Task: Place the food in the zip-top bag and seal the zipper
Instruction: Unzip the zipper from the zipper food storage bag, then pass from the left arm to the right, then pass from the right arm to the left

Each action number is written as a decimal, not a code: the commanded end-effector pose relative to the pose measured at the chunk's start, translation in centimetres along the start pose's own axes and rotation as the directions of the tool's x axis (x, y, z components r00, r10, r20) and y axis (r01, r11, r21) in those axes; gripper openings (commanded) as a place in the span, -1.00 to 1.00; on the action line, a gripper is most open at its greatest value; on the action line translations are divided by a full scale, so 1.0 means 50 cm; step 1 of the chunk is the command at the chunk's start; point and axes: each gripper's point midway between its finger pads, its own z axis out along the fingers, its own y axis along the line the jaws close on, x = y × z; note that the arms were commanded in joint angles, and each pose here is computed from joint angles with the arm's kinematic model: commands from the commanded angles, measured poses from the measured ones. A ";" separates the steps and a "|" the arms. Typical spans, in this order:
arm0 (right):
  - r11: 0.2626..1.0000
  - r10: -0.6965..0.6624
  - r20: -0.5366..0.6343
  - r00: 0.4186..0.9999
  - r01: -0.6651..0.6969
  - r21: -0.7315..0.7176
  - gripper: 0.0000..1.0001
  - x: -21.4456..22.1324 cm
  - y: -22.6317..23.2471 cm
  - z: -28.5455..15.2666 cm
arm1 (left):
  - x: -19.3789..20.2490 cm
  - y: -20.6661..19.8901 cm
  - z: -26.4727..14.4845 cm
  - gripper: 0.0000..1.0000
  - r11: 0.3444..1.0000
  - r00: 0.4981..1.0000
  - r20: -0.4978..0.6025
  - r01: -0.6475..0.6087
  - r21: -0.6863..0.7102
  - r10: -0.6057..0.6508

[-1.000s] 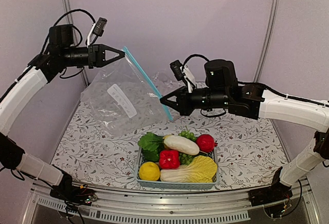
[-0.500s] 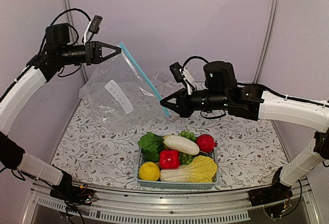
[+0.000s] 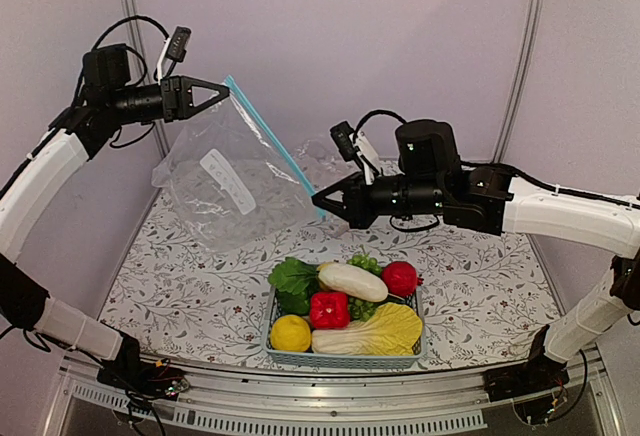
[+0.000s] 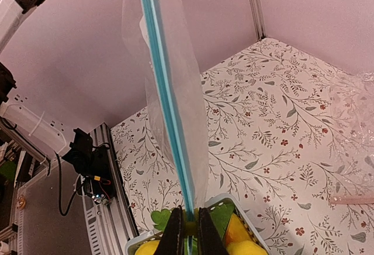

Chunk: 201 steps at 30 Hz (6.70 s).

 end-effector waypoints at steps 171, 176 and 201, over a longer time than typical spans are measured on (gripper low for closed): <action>0.922 0.253 0.026 0.967 -0.249 0.296 -1.00 -0.018 -0.208 -0.007 | 0.361 -0.029 0.349 0.29 0.927 0.909 -0.189 0.374 -0.016 -0.371; 0.923 0.251 0.020 0.968 -0.246 0.297 -1.00 -0.015 -0.209 -0.006 | 0.374 -0.029 0.369 0.12 0.928 0.905 -0.215 0.373 -0.014 -0.367; 0.915 0.245 0.017 0.969 -0.237 0.326 -1.00 -0.005 -0.217 -0.012 | 0.391 -0.016 0.392 -0.85 0.937 0.904 -0.245 0.340 -0.080 -0.349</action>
